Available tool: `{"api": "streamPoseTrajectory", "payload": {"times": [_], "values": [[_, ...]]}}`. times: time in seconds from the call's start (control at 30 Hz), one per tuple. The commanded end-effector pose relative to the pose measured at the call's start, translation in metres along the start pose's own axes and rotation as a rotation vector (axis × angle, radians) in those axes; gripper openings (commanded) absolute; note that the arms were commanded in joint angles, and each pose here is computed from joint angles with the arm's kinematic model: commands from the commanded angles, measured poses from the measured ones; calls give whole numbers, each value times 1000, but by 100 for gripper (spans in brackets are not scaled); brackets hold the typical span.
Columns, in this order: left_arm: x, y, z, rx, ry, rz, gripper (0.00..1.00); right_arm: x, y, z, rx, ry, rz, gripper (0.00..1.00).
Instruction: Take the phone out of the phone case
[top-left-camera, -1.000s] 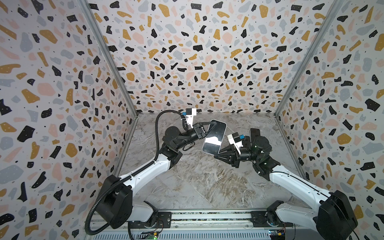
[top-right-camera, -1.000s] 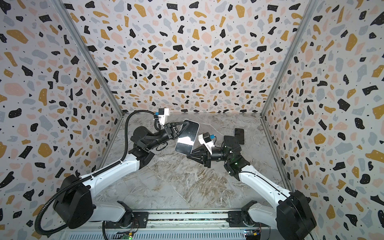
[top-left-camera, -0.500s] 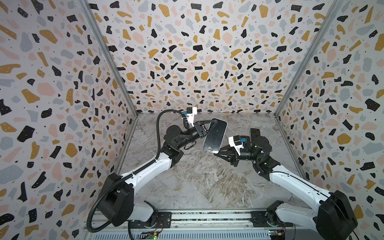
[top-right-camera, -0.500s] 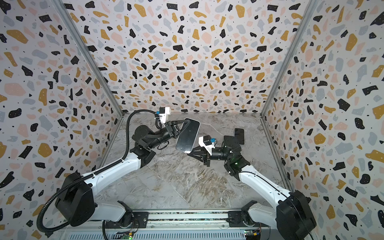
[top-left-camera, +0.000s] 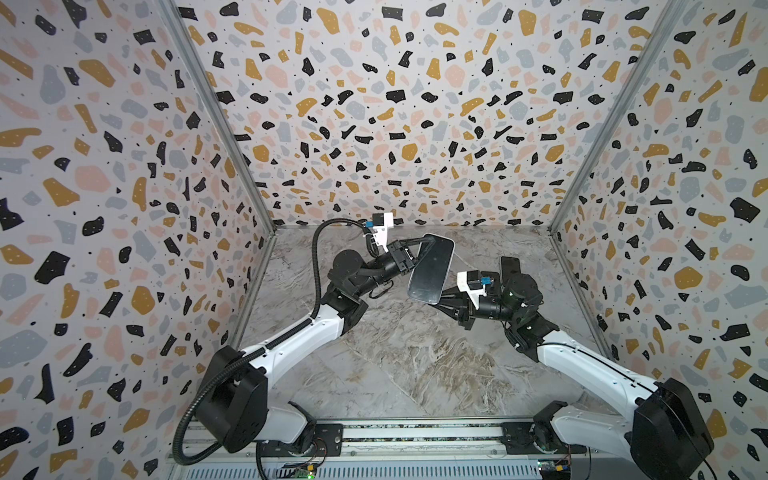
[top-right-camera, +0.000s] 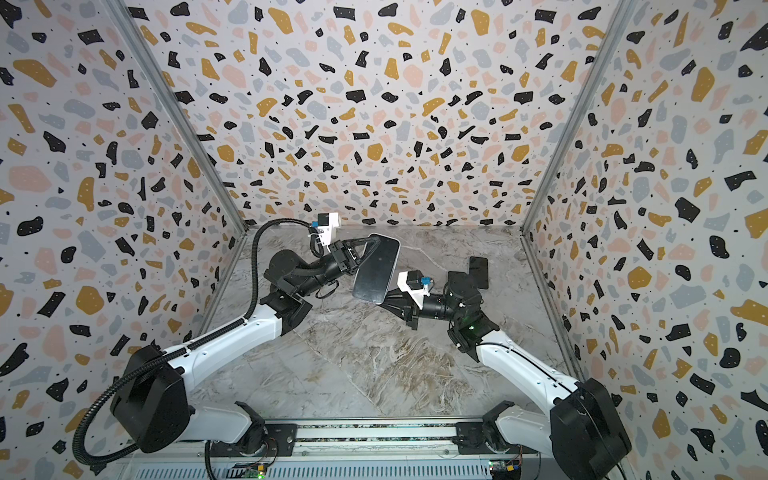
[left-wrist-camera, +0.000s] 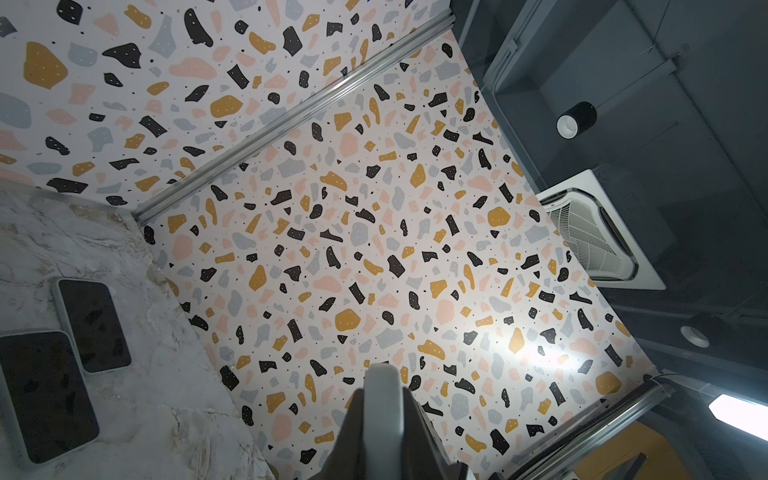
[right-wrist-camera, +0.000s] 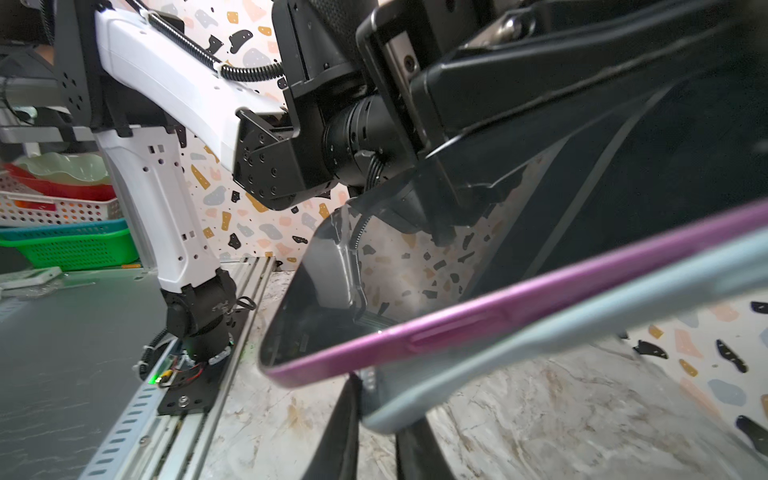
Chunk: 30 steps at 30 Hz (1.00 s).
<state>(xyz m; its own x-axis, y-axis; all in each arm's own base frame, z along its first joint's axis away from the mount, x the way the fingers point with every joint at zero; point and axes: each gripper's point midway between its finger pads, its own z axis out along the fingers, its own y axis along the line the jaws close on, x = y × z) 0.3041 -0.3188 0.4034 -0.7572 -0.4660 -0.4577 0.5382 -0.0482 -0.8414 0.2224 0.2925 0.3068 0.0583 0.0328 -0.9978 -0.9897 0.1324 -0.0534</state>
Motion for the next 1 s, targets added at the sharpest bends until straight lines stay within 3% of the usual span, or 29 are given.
{"api": "streamPoseTrajectory", "payload": {"times": [0.0,0.13,0.23,0.4,0.77,0.97], "values": [[11,-2,-3,5,33,-21,0,-42,-15,-20,139,-118,-25,33],[-19,-5,-17,-9,-91,15,0,-27,-18,-30,204,-86,115,52],[-39,-7,-30,1,-200,17,0,-15,-23,-38,268,-80,262,57],[-52,-6,-42,25,-298,-1,0,-11,-11,-49,254,-154,472,65],[-53,-10,-49,67,-350,-22,0,-23,16,-40,96,-286,793,67],[-45,-11,-48,73,-330,-31,0,-22,13,-25,40,-289,873,65]]}}
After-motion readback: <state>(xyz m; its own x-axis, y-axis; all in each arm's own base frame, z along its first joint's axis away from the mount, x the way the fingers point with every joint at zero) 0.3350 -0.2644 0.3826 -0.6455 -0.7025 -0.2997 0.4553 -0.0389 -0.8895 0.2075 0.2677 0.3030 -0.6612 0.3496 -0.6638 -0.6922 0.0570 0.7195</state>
